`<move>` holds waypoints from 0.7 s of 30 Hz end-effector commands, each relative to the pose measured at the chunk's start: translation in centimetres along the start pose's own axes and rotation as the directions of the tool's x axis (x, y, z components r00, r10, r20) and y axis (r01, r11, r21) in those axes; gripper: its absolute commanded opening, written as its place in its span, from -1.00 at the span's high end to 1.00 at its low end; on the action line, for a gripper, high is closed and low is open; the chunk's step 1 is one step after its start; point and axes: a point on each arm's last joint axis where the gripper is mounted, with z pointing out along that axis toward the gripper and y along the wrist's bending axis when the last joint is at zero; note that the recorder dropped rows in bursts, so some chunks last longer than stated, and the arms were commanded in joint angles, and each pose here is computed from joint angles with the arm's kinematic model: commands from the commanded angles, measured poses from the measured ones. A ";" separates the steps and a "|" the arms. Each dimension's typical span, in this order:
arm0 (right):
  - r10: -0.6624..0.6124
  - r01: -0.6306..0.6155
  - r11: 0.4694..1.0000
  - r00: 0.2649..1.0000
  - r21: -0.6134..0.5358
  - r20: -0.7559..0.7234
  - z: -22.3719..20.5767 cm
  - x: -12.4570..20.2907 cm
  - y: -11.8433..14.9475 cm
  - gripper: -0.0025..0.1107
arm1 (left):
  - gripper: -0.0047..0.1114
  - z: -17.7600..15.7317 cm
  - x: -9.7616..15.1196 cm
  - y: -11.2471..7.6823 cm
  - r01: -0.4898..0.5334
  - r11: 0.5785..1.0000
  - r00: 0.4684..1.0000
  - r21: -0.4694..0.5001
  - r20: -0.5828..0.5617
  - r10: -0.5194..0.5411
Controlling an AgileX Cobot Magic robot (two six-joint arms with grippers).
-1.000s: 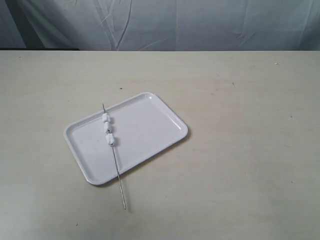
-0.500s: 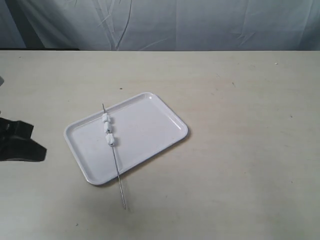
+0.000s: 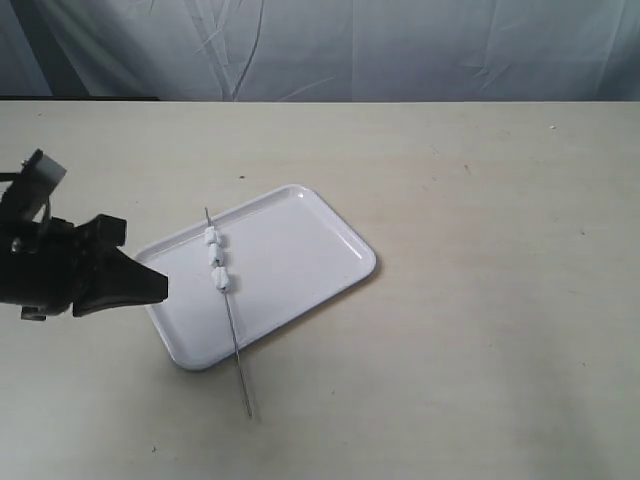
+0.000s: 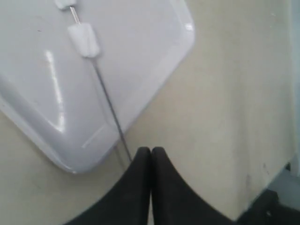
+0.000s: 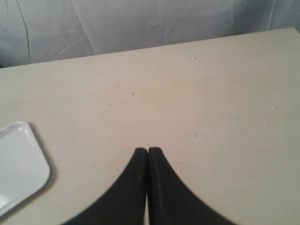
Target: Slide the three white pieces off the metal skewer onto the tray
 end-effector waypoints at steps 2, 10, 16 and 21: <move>-0.012 0.008 0.999 0.997 -0.052 -0.073 1.9 0.0 0.5 0.97 | 0.92 2.2 0.4 -0.2 0.088 0.993 0.987 -0.073 0.144 -0.077; -0.053 0.034 0.988 0.991 -0.150 -0.123 3.7 0.2 1.4 0.97 | 0.92 6.0 1.3 -5.1 -0.053 0.981 0.981 -0.189 0.173 0.086; -0.043 0.021 0.988 0.989 -0.151 -0.143 4.1 0.3 1.4 0.97 | 0.92 8.9 2.5 -7.3 -0.105 0.971 0.985 -0.215 0.112 0.131; -0.041 0.017 0.988 0.987 -0.156 -0.155 4.1 0.4 1.4 0.97 | 0.92 11.0 2.2 -6.7 -0.138 0.946 0.982 -0.293 0.082 0.169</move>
